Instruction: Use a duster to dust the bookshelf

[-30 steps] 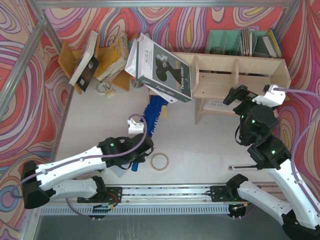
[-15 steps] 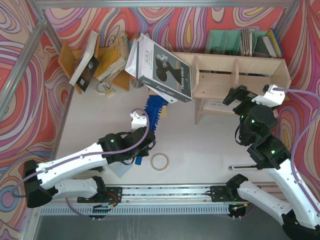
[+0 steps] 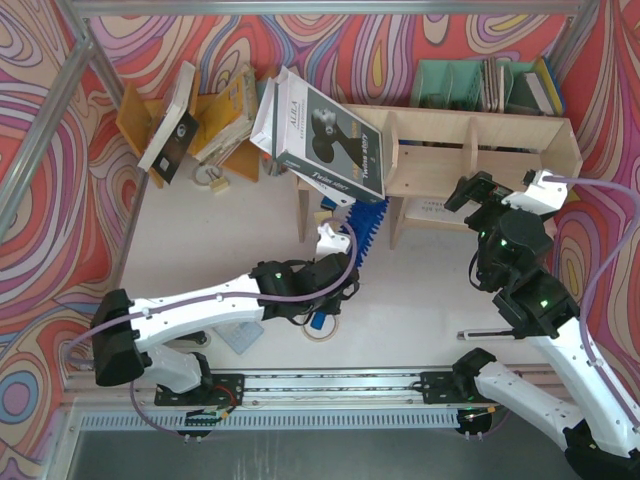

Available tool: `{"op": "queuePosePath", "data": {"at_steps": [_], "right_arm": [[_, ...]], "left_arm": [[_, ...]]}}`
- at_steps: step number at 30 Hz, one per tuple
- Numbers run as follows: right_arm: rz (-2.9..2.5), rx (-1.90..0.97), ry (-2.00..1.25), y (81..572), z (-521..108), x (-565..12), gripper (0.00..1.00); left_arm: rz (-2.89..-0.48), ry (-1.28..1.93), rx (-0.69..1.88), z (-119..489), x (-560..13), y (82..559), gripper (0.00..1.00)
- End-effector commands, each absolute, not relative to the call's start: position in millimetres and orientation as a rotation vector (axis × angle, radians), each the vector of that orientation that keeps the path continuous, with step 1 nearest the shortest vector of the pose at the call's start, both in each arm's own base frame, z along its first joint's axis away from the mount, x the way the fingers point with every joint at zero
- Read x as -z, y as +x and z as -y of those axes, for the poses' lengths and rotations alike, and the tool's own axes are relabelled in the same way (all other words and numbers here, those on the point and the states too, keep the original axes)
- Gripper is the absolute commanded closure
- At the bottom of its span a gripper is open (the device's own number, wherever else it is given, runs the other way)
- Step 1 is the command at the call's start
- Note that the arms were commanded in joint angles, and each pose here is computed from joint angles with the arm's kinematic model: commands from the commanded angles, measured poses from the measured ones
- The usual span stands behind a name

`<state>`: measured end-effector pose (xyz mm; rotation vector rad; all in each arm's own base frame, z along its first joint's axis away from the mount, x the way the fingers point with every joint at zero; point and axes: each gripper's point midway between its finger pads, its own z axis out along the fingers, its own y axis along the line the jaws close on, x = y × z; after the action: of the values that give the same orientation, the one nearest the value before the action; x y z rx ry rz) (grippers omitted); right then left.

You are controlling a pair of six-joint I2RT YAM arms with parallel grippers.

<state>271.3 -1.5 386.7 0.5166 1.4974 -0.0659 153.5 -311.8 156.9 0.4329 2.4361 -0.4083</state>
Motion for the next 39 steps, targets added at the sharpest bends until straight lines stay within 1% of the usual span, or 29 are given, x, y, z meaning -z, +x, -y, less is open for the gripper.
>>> {"op": "queuePosePath", "data": {"at_steps": [1, 4, 8, 17, 26, 29, 33, 39], "right_arm": [[-1.488, 0.076, 0.531, 270.8, 4.1, -385.7, 0.01], [-1.489, 0.072, 0.532, 271.0, 3.5, -385.4, 0.01], [-1.488, 0.074, 0.533, 270.0, 4.2, -385.2, 0.01], [-1.494, 0.064, 0.532, 271.2, 2.3, -384.8, 0.01], [-1.488, 0.067, 0.537, 267.6, 4.9, -385.5, 0.01], [-1.491, 0.070, 0.536, 268.4, 4.9, -384.8, 0.01], [-1.495, 0.064, 0.531, 270.1, 2.6, -384.6, 0.01], [-1.496, 0.060, 0.532, 270.6, 1.9, -384.5, 0.01]], "left_arm": [[-2.394, 0.511, 0.476, 337.6, -169.6, 153.0, 1.00], [-2.418, 0.547, 0.448, 336.5, -164.9, 150.0, 1.00], [-2.413, 0.512, 0.408, 318.1, -163.0, 150.0, 1.00], [-2.377, 0.332, 0.335, 256.8, -175.3, 156.9, 1.00], [-2.430, 0.199, 0.177, 178.8, -153.9, 142.7, 1.00], [-2.436, 0.164, 0.141, 161.7, -149.9, 140.5, 1.00], [-2.427, 0.164, 0.206, 169.9, -150.5, 141.0, 1.00], [-2.445, 0.284, 0.303, 217.8, -147.3, 146.9, 1.00]]}}
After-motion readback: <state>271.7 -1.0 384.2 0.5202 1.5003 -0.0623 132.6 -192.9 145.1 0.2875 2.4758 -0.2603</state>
